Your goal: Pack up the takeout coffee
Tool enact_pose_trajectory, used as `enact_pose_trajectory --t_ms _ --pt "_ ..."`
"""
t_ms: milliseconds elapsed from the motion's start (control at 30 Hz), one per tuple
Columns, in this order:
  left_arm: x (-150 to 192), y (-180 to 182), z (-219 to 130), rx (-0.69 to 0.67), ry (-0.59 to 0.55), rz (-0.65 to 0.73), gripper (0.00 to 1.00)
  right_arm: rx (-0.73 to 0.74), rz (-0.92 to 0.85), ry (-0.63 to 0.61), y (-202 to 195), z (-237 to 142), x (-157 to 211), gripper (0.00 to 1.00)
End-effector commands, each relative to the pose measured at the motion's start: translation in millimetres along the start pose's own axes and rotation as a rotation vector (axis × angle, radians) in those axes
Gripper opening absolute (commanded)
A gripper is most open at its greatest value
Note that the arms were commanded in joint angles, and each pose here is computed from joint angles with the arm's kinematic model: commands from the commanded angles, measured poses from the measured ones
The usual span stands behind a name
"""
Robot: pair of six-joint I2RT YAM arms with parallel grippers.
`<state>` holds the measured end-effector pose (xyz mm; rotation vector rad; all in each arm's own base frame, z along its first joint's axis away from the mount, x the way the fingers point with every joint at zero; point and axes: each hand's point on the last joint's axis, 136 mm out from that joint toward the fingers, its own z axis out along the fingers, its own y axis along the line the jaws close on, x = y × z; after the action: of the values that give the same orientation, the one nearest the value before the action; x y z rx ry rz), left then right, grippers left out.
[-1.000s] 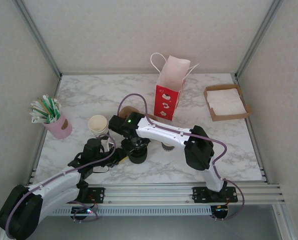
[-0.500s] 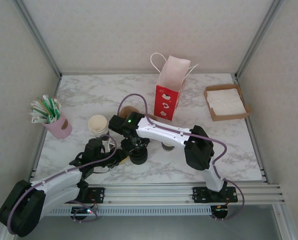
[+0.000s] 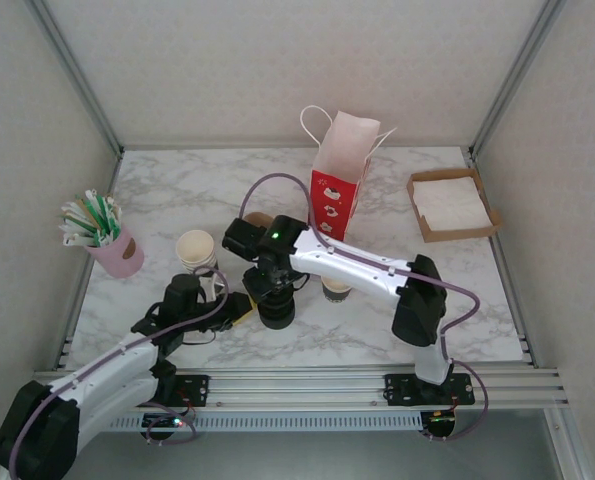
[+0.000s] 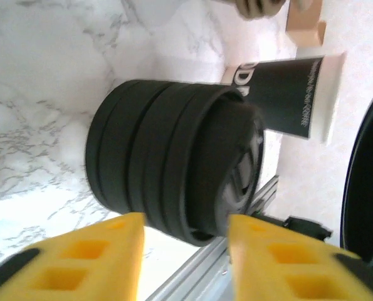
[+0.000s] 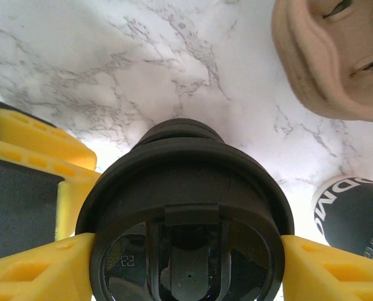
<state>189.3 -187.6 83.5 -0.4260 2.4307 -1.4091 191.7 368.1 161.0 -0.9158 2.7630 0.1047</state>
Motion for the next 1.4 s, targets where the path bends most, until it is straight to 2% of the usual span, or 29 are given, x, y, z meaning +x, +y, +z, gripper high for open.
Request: enact_pose_trajectory --t_ms 0,200,400,733,1000,1367 --pt "-12.4 -17.8 -10.5 -0.014 -0.047 0.035 0.53 0.036 0.028 -0.044 -17.8 -22.1 2.4 0.71" --pt "-22.1 -49.0 -24.3 -0.011 -0.083 0.084 0.76 0.085 0.078 -0.081 -52.9 -42.3 10.8 0.71" --pt "-29.2 -81.8 -22.2 -0.025 -0.104 0.154 0.99 0.125 0.156 -0.108 -96.8 -58.5 29.1 0.71" --pt "-54.2 -129.1 -0.5 -0.052 -0.198 0.297 1.00 0.170 0.285 -0.059 -158.6 -41.8 61.7 0.71" --pt "-69.1 -126.8 10.5 -0.095 -0.245 0.325 1.00 0.162 0.271 0.008 -156.0 -18.7 61.6 0.70" --pt "-67.7 -120.6 2.6 -0.112 -0.263 0.332 1.00 0.158 0.246 0.050 -150.5 -3.4 48.4 0.71"
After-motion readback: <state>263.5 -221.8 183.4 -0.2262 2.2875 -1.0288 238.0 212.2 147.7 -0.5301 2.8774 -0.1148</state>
